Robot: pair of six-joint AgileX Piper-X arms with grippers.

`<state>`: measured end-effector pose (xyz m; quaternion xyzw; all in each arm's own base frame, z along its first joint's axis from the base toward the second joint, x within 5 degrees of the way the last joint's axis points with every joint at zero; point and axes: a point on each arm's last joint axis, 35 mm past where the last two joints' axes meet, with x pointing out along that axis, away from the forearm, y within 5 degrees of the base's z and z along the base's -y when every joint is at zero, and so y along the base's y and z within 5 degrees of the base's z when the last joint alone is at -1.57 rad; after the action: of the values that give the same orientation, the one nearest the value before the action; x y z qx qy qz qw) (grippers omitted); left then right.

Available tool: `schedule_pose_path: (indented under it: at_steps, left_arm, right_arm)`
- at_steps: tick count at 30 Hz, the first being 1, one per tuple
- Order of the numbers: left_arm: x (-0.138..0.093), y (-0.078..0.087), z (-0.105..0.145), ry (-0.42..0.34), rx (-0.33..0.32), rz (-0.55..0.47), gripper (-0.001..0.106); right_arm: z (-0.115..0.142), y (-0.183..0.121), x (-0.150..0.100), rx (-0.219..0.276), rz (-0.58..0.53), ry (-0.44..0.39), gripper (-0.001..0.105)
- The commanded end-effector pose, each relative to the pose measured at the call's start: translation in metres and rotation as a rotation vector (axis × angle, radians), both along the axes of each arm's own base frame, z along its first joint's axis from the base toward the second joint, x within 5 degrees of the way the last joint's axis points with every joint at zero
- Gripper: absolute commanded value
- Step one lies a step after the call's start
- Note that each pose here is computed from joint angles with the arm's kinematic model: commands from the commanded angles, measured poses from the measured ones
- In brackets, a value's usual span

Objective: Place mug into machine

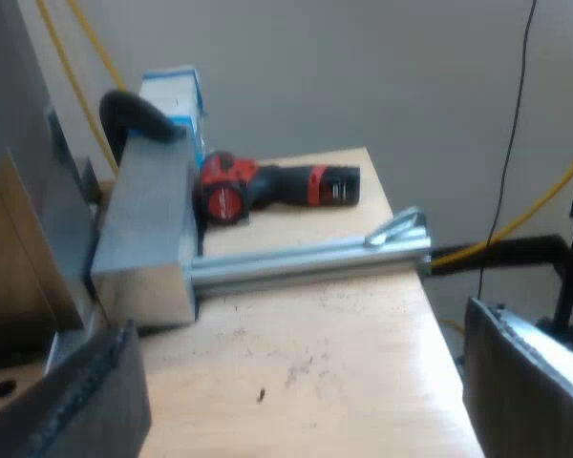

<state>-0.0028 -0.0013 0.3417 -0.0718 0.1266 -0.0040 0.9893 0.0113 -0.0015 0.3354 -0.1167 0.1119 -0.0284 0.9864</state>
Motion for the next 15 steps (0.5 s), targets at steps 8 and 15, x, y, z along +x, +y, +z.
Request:
schedule_pose_path:
  at_steps: [8, 15]
  left_arm:
    - [0.026, 0.0, -0.036, 0.114, -0.016, -0.001, 0.081]
    - [0.029, 0.0, -0.05, 0.187, -0.015, -0.002, 0.081]
  right_arm:
    - [-0.046, -0.002, 0.026, 0.029, -0.005, 0.144, 0.07]
    - [-0.073, -0.002, 0.035, 0.035, -0.003, 0.231, 0.07]
